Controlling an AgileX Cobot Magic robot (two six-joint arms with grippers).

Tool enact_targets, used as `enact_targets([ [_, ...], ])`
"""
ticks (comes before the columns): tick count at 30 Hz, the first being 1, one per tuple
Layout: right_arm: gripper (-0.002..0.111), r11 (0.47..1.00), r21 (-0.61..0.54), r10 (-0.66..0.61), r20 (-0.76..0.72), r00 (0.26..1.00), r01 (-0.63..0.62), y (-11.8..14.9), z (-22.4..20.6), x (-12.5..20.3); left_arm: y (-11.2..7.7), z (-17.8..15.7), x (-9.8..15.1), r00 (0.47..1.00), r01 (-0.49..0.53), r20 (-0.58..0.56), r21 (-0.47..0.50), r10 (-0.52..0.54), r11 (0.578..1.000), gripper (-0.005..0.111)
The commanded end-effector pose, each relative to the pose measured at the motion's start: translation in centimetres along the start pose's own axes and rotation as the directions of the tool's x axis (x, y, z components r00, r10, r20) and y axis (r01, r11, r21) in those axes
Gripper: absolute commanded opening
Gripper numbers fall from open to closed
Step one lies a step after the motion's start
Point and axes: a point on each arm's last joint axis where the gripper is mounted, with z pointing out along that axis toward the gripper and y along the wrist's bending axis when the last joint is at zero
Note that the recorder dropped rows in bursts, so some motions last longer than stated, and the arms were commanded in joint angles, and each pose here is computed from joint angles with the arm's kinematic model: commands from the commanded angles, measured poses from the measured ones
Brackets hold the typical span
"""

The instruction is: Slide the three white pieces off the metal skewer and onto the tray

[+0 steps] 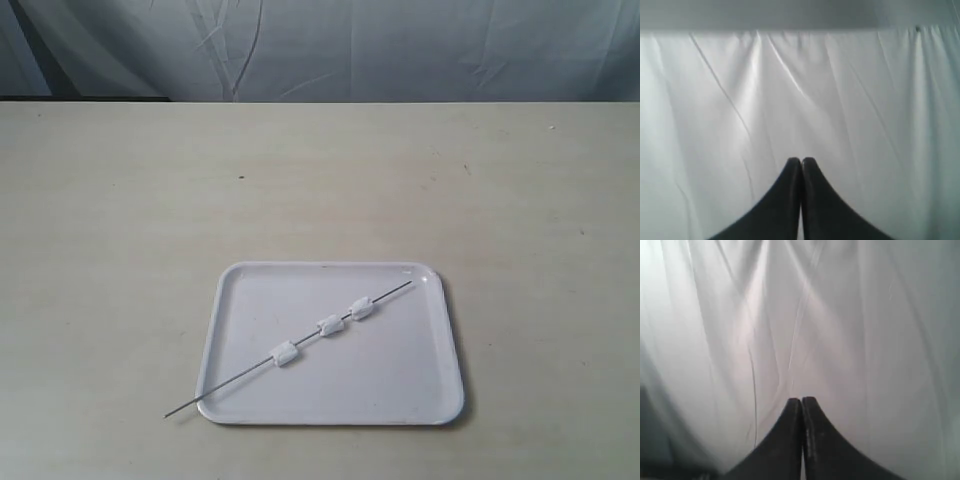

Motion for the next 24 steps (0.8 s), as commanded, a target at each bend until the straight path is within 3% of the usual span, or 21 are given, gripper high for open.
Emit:
enact_targets([
  [1,-0.001,0.975,-0.194,-0.199,-0.533,0.823,0.11,2.2,6.9,6.0,-1.3,4.0,8.0,0.832,0.429,-0.475,0.224,-0.286,0.875,0.005],
  [3,-0.001,0.954,-0.282,-0.271,-0.648,0.712,0.107,3.7,8.8,8.8,-2.2,4.8,11.3,0.719,0.591,-0.612,0.289,-0.33,0.753,0.01],
  [6,-0.001,0.922,-0.376,-0.359,-0.747,0.56,0.091,5.6,10.9,12.6,-3.8,5.3,14.8,0.591,0.74,-0.742,0.341,-0.317,0.579,0.019],
  [8,-0.001,0.904,-0.42,-0.402,-0.78,0.479,0.076,6.6,12.0,14.7,-4.3,5.3,17.1,0.516,0.794,-0.793,0.302,-0.324,0.527,0.024],
  [11,-0.001,0.891,-0.451,-0.434,-0.817,0.38,0.049,7.6,13.2,18.1,-5.0,5.3,20.6,0.466,0.795,-0.823,0.229,-0.323,0.562,0.031],
  [17,-0.001,0.867,-0.497,-0.488,-0.84,0.236,0.024,8.1,12.8,22.8,-4.8,3.8,26.4,0.414,0.675,-0.853,0.054,-0.318,0.736,0.038],
  [20,-0.001,0.867,-0.497,-0.49,-0.848,0.204,0.016,7.9,12.4,24.5,-4.9,2.4,27.9,0.427,0.601,-0.867,0.059,-0.258,0.797,0.038],
  [24,-0.001,0.855,-0.519,-0.513,-0.834,0.202,0.03,7.8,12.2,26.3,-6.0,0.0,29.3,0.449,0.558,-0.885,0.173,-0.121,0.811,0.038],
])
